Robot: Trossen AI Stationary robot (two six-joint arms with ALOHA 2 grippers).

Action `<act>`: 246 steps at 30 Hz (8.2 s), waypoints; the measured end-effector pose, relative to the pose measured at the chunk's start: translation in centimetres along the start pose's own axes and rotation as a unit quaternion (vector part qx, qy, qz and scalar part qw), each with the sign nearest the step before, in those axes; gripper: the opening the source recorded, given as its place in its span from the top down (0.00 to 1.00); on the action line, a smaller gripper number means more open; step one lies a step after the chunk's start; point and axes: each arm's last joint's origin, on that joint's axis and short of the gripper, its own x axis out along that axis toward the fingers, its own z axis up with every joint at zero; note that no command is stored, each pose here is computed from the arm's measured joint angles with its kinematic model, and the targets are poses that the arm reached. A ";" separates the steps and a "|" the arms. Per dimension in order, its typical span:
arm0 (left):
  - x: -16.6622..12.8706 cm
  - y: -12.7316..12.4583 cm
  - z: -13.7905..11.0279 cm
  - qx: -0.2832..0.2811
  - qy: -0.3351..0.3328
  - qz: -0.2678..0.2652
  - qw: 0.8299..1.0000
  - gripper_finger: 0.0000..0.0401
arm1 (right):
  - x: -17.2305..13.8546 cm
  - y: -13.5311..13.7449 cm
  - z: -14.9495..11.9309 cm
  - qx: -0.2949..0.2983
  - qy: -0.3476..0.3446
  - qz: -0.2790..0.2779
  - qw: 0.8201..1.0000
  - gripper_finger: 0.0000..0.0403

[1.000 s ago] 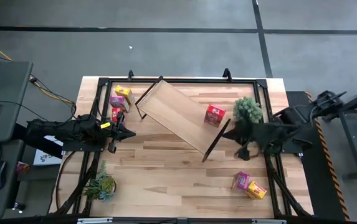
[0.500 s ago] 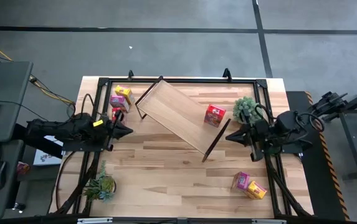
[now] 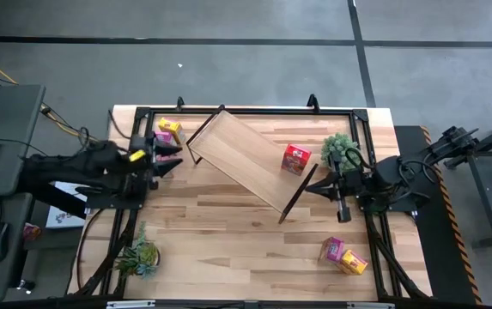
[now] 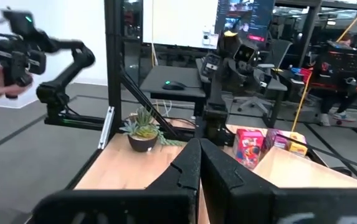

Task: Stack cereal on shelf
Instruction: Put the red cereal box on the shelf

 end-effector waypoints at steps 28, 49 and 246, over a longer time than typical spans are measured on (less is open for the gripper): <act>-1.1 1.3 -0.9 -0.134 0.251 0.450 0.846 0.27 | 0.0 0.0 -0.7 -0.004 0.034 -0.003 0.999 1.00; 1.4 1.8 -5.3 -0.117 0.238 0.569 0.778 0.27 | 0.0 0.0 -0.9 -0.010 0.044 -0.014 0.999 1.00; 25.8 -1.9 -7.2 0.142 0.166 -0.083 0.972 1.00 | -0.5 -8.1 -4.9 0.120 0.202 -0.302 0.924 1.00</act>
